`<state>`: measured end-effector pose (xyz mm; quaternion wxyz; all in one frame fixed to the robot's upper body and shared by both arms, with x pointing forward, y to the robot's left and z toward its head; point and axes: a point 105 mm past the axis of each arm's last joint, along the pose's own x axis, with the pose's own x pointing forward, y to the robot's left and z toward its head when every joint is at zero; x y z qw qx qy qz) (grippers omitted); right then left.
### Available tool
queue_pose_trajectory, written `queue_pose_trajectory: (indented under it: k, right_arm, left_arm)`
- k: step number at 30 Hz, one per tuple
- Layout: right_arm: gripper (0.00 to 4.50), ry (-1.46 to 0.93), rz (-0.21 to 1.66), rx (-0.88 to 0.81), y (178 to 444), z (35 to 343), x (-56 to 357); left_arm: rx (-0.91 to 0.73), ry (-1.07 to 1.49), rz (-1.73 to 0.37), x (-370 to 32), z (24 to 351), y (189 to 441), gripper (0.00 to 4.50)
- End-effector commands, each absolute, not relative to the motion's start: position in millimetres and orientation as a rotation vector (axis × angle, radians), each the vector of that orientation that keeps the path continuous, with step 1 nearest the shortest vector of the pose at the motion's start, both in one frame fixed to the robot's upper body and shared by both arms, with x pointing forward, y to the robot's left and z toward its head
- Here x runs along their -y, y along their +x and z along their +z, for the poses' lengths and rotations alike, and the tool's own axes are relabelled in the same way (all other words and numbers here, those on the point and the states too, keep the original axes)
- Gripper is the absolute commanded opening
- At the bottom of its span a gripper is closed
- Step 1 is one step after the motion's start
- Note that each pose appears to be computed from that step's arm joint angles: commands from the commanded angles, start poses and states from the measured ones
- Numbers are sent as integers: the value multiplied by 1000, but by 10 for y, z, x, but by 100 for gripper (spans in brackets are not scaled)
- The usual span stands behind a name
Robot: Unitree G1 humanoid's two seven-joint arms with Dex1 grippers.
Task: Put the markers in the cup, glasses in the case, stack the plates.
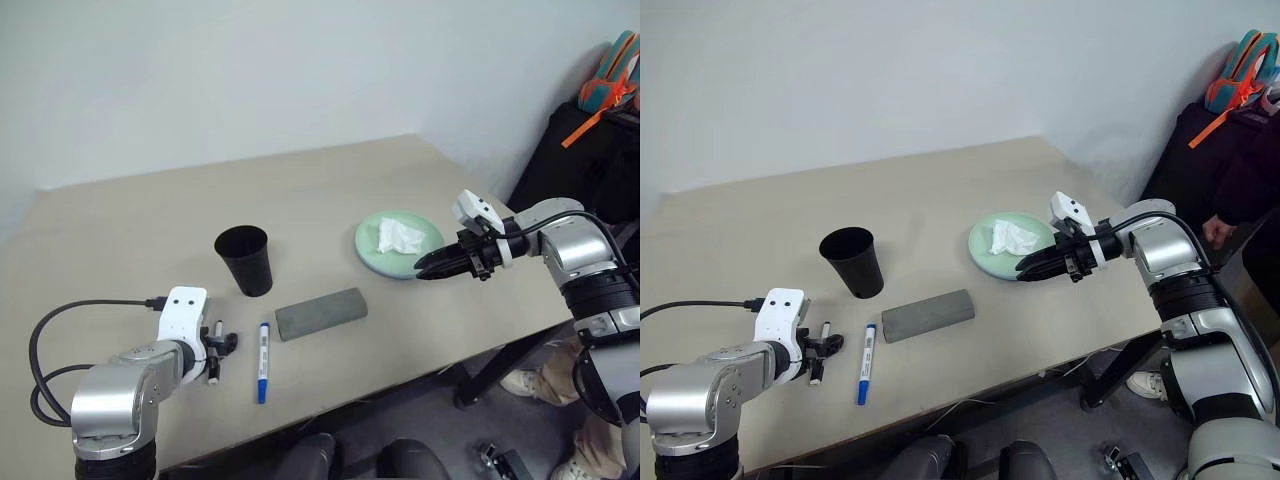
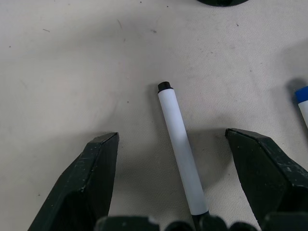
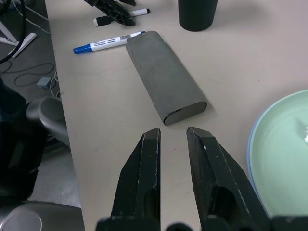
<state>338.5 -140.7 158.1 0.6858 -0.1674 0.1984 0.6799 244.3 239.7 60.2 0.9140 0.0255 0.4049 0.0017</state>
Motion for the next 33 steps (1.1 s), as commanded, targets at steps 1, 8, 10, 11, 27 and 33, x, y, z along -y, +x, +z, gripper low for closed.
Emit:
queue_pose_trajectory:
  k: [1, 8, 10, 11, 27, 33]
  right_arm:
    - [94, -401, 1532, -375, 3410, 1757, 1379]
    - [94, -403, 1528, -367, 3424, 1758, 1379]
    - [94, -404, 1527, -365, 3429, 1760, 1381]
    - [94, -403, 1527, -365, 3430, 1763, 1382]
    - [94, -399, 1528, -347, 3464, 1783, 1335]
    - [94, -395, 1522, -341, 3463, 1789, 1345]
  left_arm:
    - [-867, 34, 18, -2434, 541, 2397, 258]
    - [-903, 28, 14, -2450, 484, 2389, 13]
    - [-915, 35, -6, -2447, 485, 2395, 2]
    - [-917, 41, -9, -2457, 496, 2404, 2]
    - [-638, 281, -726, -1937, 1336, 2421, 2]
    - [-227, 159, -738, -1851, 1957, 2871, 2]
